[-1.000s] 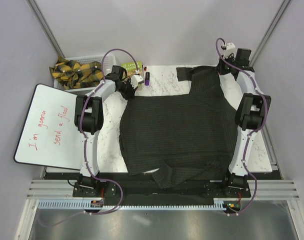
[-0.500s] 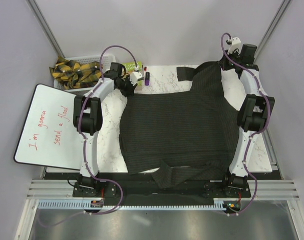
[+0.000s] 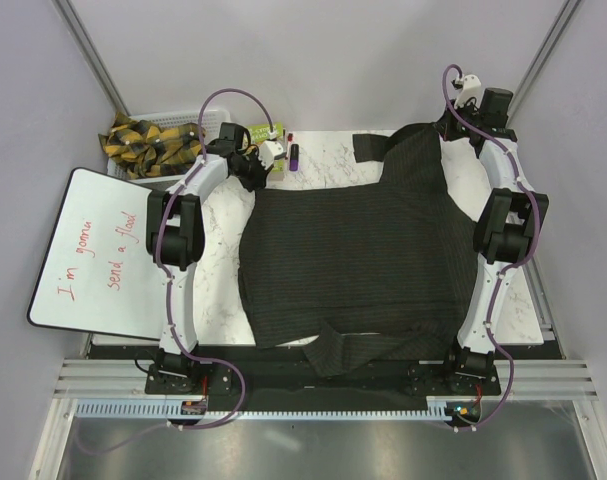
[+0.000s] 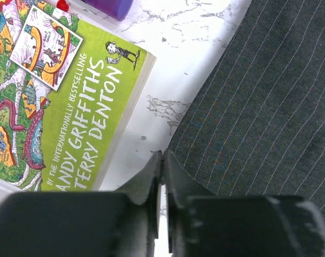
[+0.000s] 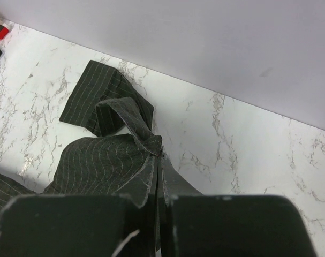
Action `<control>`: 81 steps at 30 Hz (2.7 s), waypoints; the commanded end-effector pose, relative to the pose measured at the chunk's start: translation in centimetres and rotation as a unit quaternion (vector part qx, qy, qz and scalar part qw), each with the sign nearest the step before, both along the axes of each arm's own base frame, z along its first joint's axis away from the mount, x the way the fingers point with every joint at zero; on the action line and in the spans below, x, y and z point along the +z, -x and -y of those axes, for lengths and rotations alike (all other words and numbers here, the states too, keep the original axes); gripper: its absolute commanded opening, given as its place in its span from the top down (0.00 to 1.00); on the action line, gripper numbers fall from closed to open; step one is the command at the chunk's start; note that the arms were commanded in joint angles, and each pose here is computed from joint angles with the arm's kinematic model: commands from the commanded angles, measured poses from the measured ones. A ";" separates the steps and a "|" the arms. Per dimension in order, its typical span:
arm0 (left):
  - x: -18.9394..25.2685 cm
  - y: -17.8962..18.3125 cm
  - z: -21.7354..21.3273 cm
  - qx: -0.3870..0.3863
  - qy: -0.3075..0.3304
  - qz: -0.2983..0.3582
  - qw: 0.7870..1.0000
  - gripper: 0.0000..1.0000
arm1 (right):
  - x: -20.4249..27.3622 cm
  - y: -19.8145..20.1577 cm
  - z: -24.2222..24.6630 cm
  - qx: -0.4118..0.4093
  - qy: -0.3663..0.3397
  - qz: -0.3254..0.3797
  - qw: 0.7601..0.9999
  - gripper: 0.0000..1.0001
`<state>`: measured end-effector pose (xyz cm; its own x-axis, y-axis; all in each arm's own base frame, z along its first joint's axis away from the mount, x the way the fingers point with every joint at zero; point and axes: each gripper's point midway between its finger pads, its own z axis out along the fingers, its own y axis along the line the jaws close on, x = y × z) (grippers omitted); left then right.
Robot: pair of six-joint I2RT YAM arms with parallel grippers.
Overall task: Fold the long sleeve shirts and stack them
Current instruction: Fold the shirt
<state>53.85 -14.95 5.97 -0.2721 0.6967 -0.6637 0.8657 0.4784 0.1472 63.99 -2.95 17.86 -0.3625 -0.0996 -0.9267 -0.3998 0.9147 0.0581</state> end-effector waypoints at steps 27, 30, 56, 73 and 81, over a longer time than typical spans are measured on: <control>0.5 -0.2 0.3 -0.025 -0.016 0.005 1.000 0.98 | 6.5 0.0 -0.6 0.017 0.001 0.070 0.997 1.00; 3.0 -0.2 0.7 -0.021 -0.001 0.021 1.000 0.98 | 8.1 0.2 -0.6 0.015 -0.001 0.081 0.997 1.00; 8.9 6.7 -0.2 -0.058 -0.012 0.060 0.996 0.98 | 10.4 11.1 0.7 0.044 0.021 0.044 0.998 1.00; 7.8 11.1 0.6 -0.075 -0.028 0.042 0.996 0.98 | 7.1 20.7 -0.1 0.062 0.103 -0.020 0.993 1.00; 6.5 15.0 -0.6 -0.103 -0.054 0.039 0.992 0.98 | 6.2 23.6 2.3 0.046 0.153 -0.037 0.986 1.00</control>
